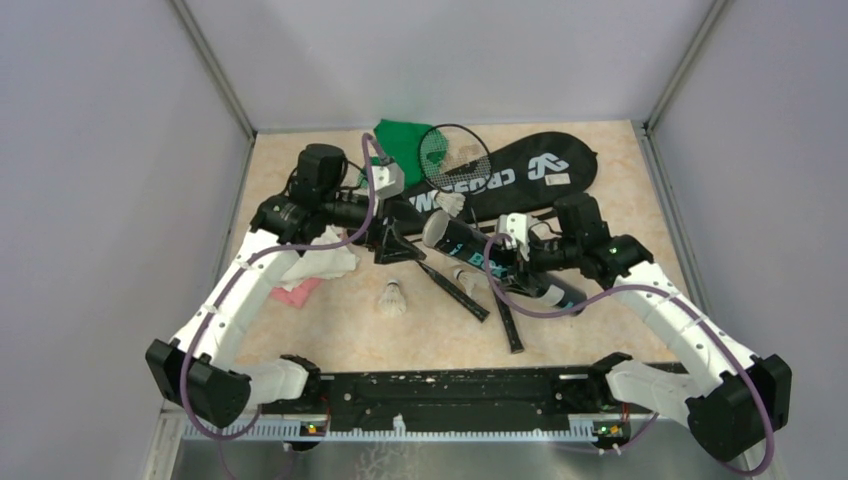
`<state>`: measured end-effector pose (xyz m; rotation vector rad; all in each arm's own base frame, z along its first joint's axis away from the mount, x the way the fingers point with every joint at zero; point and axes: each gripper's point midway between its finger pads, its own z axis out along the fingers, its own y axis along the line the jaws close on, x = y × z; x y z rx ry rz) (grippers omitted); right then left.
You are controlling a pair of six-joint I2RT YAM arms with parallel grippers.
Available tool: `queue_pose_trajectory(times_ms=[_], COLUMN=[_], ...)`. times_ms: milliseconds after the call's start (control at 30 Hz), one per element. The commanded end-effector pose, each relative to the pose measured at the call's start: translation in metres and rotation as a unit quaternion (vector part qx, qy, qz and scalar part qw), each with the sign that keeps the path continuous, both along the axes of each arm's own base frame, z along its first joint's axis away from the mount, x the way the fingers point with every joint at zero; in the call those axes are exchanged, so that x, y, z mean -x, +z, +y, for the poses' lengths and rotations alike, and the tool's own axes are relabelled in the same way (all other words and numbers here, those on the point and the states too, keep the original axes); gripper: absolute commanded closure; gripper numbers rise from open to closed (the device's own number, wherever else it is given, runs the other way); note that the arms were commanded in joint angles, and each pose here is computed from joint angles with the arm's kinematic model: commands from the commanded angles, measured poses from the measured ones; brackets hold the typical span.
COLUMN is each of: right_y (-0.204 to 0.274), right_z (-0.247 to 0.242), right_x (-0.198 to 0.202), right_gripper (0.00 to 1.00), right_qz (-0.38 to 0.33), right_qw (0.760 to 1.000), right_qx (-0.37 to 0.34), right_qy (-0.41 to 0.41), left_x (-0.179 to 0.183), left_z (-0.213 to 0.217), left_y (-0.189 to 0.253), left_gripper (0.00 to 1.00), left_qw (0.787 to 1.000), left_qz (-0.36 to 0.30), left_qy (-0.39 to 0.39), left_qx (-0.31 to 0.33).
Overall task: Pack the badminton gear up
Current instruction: Open the lid of the shuttle tube.
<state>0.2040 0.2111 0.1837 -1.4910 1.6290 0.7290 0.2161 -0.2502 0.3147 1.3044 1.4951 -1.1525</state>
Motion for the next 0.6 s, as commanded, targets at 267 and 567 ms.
queue_pose_trajectory(times_ms=[267, 567], right_y=[-0.007, -0.015], right_z=[-0.001, -0.005], right_x=[-0.004, -0.015], right_gripper=[0.66, 0.72], right_qz=[-0.042, -0.040], right_qw=[0.998, 0.999], right_qx=[0.022, 0.029], right_qy=[0.029, -0.010], left_x=[0.021, -0.002], left_z=[-0.023, -0.013], left_y=[0.005, 0.001], left_gripper=[0.41, 0.22], left_qw=[0.997, 0.994], left_qz=[-0.032, -0.099], left_qy=[-0.076, 0.000], left_qx=[-0.001, -0.038])
